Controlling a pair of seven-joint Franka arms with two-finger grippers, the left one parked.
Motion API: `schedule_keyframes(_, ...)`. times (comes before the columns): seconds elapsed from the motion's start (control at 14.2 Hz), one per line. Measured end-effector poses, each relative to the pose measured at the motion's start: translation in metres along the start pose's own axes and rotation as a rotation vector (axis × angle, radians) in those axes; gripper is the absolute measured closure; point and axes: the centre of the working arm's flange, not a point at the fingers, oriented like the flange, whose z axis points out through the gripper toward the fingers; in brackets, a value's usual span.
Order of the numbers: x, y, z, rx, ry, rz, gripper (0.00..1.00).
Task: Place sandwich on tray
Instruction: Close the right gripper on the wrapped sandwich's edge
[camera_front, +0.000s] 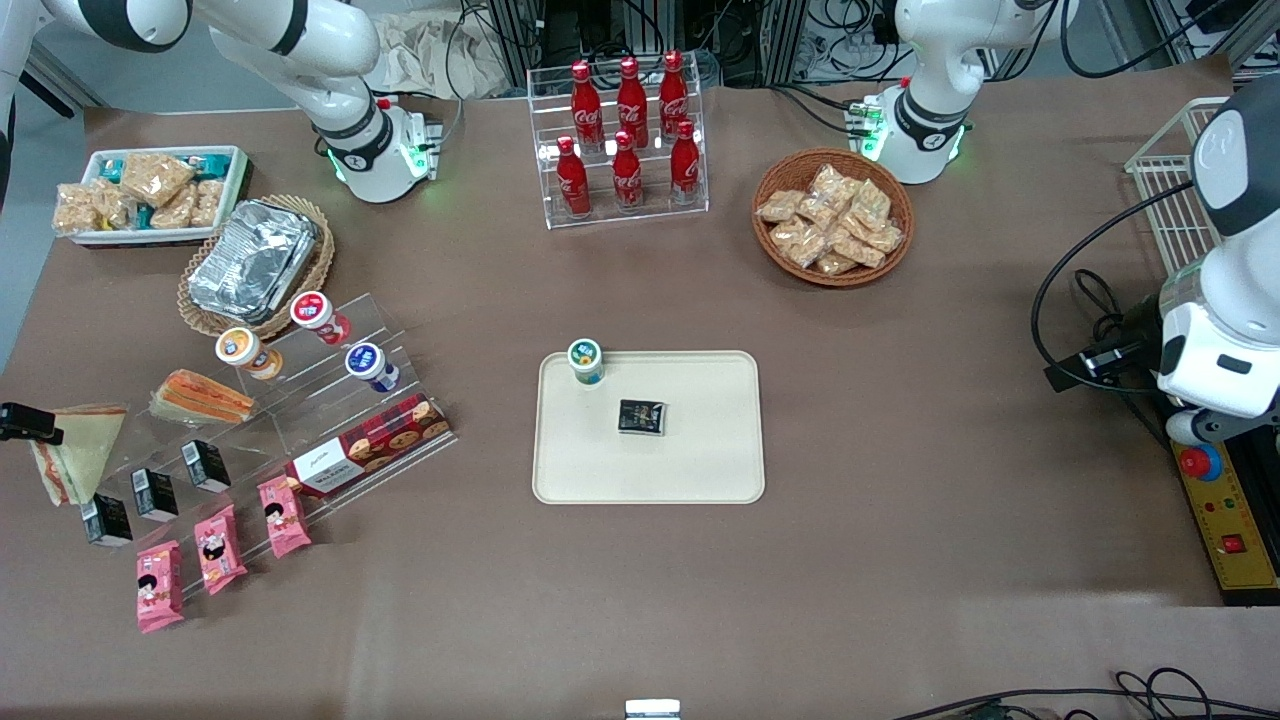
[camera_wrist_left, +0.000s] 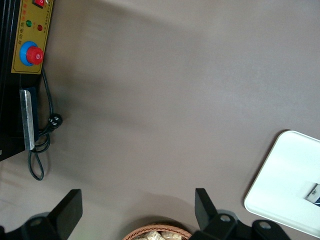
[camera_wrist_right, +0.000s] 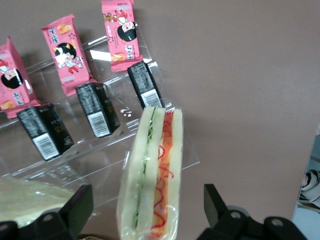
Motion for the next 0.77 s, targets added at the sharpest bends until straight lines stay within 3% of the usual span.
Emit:
schedule_keyframes(0.35,-0.005,0.01,0.034,0.071,-0.006,0.023,0.02)
schedule_keyframes(0.63,-0.009,0.009,0.053,0.098,-0.027,0.035,0.05)
schedule_keyframes(0.77,-0.009,0.009,0.055,0.103,-0.028,0.037,0.22)
